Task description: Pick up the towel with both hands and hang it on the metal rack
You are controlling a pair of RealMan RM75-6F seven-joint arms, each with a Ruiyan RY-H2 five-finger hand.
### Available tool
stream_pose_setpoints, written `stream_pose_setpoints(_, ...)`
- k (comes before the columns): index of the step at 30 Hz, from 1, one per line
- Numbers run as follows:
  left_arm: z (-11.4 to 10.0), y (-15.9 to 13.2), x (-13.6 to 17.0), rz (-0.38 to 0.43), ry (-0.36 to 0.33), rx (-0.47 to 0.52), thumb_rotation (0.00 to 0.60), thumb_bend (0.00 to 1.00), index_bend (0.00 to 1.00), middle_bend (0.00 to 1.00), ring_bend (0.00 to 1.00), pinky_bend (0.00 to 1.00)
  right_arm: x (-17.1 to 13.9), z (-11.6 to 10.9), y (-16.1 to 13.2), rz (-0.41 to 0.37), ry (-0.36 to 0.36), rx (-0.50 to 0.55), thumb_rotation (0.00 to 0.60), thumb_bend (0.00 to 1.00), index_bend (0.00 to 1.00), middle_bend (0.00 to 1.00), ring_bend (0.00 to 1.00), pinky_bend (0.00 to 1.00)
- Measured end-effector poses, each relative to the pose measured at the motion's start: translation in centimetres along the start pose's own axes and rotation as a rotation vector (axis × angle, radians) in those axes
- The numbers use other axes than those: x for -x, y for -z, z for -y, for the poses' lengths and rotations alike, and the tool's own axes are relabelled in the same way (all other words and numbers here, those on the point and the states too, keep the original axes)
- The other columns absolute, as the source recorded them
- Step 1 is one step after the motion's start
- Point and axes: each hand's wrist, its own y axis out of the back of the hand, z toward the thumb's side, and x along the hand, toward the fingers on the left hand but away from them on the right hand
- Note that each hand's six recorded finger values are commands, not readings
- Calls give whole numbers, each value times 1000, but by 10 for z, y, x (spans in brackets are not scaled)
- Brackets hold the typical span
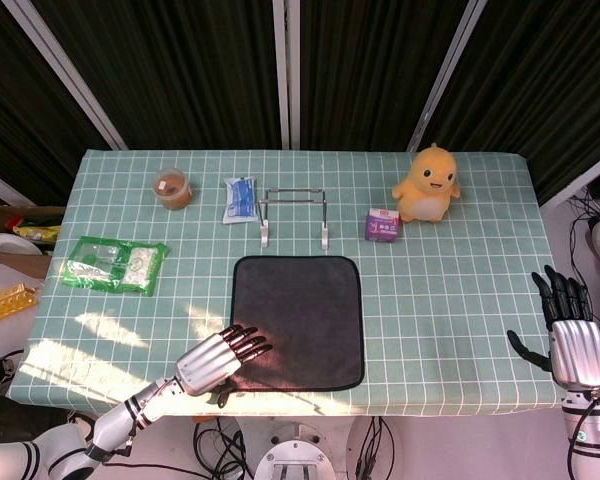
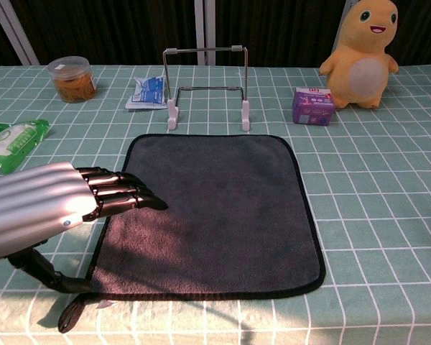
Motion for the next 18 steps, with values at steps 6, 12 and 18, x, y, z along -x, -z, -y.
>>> stream_pose_setpoints(6,1,1,1,-6,8,-9,577,96,135,167,133,246,-1,3,1,3,-7,-2,600,194,0,0,0,0)
stream_pose_setpoints(12,-4,6,6,-20,-2,-22,585,96,135,167,133,243,-1,-1,3,6,8,0,600,195,0,0,0,0)
stream_pose_setpoints(18,-2,14,13,-55,25,-23,597,97,135,157,130,233,0,1,2,6,7,0,600,195,0,0,0,0)
